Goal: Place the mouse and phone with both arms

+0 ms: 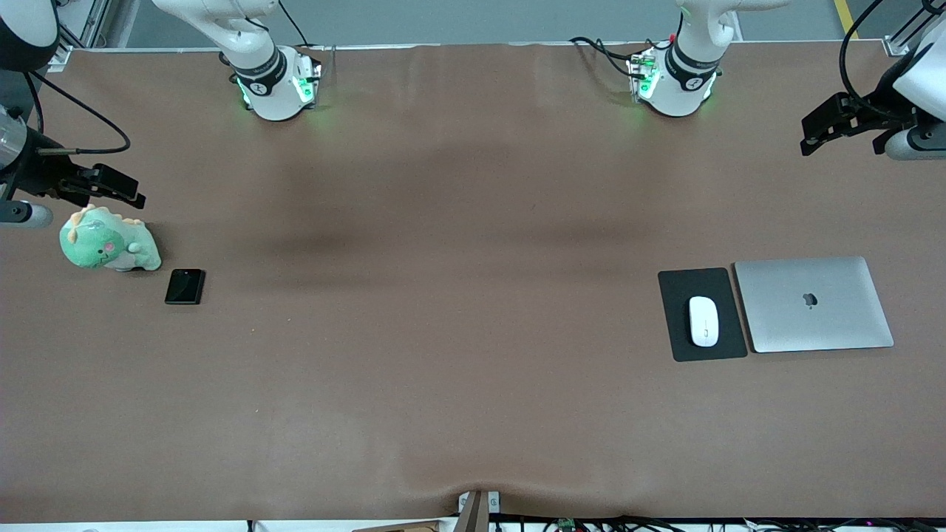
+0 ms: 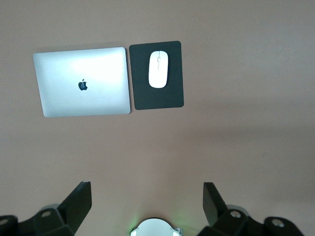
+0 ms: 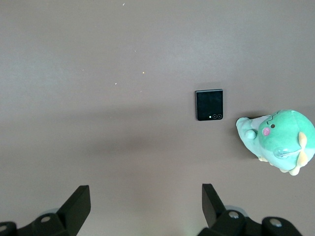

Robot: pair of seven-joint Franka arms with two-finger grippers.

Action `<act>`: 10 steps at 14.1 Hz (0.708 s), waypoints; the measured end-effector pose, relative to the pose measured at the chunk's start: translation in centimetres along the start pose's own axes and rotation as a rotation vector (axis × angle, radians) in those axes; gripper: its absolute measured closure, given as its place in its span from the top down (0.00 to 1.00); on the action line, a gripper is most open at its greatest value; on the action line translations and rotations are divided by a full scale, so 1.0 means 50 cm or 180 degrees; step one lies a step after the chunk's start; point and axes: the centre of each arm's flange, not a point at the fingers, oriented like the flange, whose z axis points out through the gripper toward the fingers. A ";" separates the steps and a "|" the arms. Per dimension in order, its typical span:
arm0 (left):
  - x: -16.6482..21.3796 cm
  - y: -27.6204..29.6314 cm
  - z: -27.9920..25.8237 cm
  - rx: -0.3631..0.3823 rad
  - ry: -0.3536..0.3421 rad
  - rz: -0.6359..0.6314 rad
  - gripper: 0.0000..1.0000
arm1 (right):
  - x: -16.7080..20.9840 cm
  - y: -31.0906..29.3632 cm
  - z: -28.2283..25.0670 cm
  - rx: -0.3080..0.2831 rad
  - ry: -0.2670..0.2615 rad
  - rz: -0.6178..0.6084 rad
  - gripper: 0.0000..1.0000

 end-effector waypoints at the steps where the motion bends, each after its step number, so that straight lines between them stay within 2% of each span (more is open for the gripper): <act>1: 0.000 0.003 0.000 0.0001 0.0002 0.0009 1.00 | 0.000 -0.001 0.000 -0.0001 0.0000 -0.0002 1.00; 10: 0.008 -0.001 0.005 -0.0003 0.0014 -0.0004 1.00 | 0.001 -0.035 0.005 -0.0117 -0.0015 -0.0065 1.00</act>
